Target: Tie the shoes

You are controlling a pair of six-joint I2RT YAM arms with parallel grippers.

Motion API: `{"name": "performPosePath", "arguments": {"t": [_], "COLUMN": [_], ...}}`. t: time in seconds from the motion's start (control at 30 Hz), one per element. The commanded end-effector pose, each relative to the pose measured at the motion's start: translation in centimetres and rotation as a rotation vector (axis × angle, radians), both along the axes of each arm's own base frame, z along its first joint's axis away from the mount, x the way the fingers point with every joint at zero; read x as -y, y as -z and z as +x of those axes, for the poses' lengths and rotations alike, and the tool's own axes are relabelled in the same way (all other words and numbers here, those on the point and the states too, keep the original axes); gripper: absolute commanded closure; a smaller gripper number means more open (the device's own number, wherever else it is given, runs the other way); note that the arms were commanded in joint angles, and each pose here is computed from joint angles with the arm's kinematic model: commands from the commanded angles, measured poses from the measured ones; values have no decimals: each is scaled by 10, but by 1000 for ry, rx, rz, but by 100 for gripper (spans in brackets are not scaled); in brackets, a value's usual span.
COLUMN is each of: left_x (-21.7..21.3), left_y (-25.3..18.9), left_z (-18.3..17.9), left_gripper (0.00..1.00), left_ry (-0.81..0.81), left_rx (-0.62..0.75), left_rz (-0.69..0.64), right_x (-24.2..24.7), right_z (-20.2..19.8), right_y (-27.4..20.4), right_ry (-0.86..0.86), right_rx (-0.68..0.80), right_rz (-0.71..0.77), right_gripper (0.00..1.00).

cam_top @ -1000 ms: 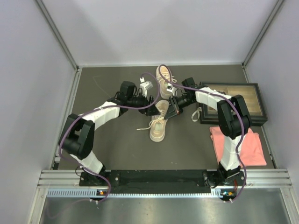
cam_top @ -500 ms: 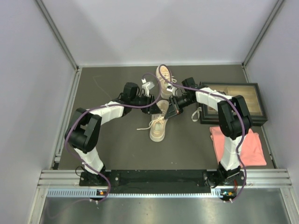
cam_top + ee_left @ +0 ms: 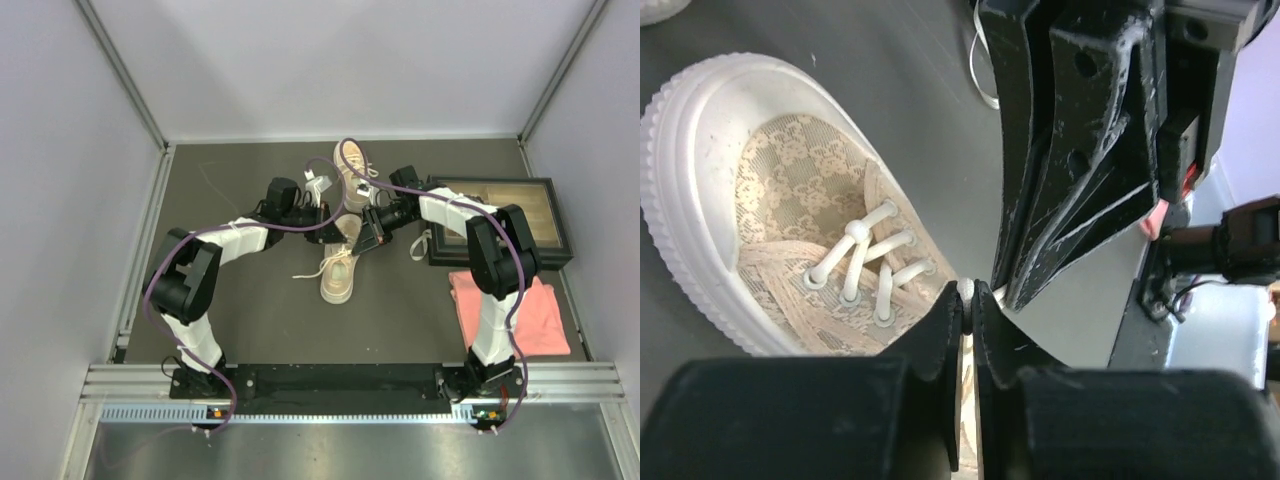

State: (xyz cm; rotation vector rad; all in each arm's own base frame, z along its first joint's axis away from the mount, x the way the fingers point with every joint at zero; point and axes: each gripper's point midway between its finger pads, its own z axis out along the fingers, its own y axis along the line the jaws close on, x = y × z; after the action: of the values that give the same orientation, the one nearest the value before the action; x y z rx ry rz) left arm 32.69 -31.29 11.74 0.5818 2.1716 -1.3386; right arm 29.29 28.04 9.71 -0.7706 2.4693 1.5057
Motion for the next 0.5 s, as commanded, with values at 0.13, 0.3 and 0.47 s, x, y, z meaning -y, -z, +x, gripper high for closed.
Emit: {"name": "performPosePath", "arguments": {"t": [0.13, 0.3, 0.47], "left_x": [-4, -19, -32], "left_y": [-29, -29, -27], "left_z": [19, 32, 41], "left_gripper": [100, 100, 100], "left_ry": [-55, -126, -184], "left_rx": [87, 99, 104], "left_rz": [-67, -41, -19], "right_x": [2, 13, 23], "right_z": [-11, -17, -14], "right_y": [-12, -5, 0], "right_ry": [-12, 12, 37], "right_rx": [72, 56, 55], "right_rz": [-4, -34, -59], "right_gripper": [100, 100, 100]}}
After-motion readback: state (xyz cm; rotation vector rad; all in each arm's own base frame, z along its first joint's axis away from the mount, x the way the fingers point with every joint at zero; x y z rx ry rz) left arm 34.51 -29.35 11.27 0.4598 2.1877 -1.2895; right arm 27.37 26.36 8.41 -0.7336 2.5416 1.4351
